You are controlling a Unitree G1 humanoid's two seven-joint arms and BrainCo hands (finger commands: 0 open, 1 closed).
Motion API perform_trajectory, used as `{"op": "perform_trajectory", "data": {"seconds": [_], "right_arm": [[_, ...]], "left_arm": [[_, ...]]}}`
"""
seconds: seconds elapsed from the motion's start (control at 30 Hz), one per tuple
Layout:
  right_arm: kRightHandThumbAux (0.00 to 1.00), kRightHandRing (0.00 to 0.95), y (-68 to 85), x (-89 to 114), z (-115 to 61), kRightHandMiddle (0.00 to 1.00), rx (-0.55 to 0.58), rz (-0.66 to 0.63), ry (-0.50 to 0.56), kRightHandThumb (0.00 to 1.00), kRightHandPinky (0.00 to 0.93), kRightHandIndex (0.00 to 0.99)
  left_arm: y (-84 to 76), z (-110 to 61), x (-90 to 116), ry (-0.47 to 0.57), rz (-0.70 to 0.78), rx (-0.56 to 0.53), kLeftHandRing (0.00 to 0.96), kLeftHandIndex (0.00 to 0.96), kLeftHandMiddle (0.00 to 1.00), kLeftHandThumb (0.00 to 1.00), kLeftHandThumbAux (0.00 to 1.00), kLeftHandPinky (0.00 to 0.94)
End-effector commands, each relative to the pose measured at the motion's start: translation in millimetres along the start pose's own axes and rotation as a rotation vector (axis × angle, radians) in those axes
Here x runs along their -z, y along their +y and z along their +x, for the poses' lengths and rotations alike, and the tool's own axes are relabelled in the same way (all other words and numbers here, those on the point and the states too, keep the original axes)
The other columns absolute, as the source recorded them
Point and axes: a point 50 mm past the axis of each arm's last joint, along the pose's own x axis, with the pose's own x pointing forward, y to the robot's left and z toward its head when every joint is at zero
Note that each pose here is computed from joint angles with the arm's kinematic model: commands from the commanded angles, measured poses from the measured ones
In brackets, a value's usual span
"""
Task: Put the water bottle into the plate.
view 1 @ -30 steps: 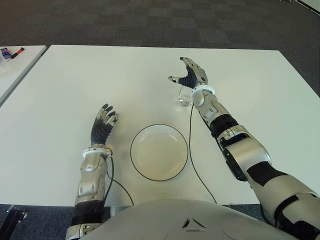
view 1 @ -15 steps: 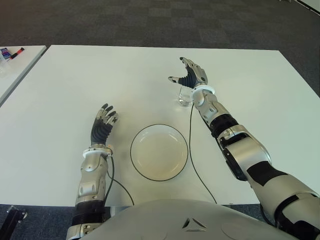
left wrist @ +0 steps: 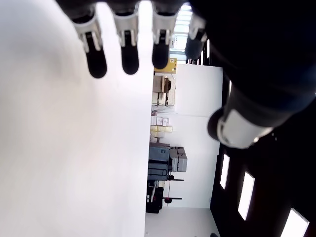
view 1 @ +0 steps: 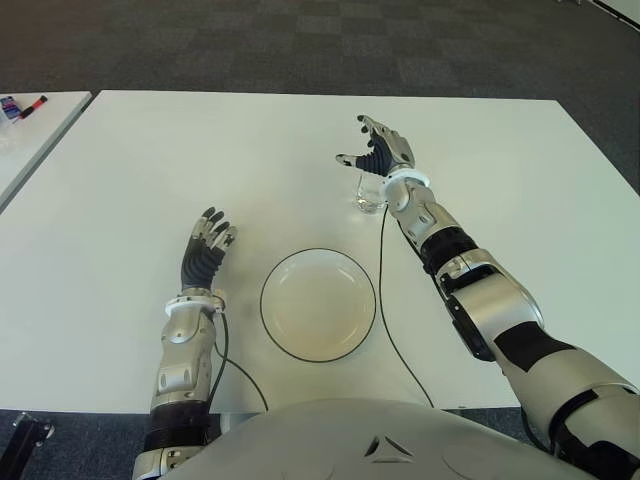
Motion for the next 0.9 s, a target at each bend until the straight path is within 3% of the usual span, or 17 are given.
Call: {"op": "perform_trajectory", "data": {"seconds": [0.03,0.37,0.6,0.9], "right_arm": [[0.485,0.342,2.9,-2,-1.4,0.244,-0.017,-0.010,0.002,0.263,0.427,0.071],[0.490,0.362,2.1,-4,-2.6,0.262,-0.009,-0.022,-0.002,0.251,0.431,0.062],[0.501,0.363,-0.3,-8,-5.4,0.270,0.010,-0.017,-0.009,0.242,0.416,0.065],[0.528,0.422,-3.4,-13,-10.1,0.353,0.045,-0.011,-0.012,0.256,0.468,0.216]], "left_arm": [[2.1,-1.2,4,0.023,0.011,-0.021,0.119,0.066,0.097,0.406,0.650,0.179],[2.4,-0.3,3,0.025,-0.004,-0.015,0.096,0.052,0.077,0.401,0.635,0.162],[2.1,-0.2,3,0.014,-0.009,-0.016,0.127,0.070,0.100,0.433,0.636,0.206],[1.9,-0.8,3,0.011,-0.011,-0.023,0.154,0.093,0.125,0.452,0.645,0.223]]}}
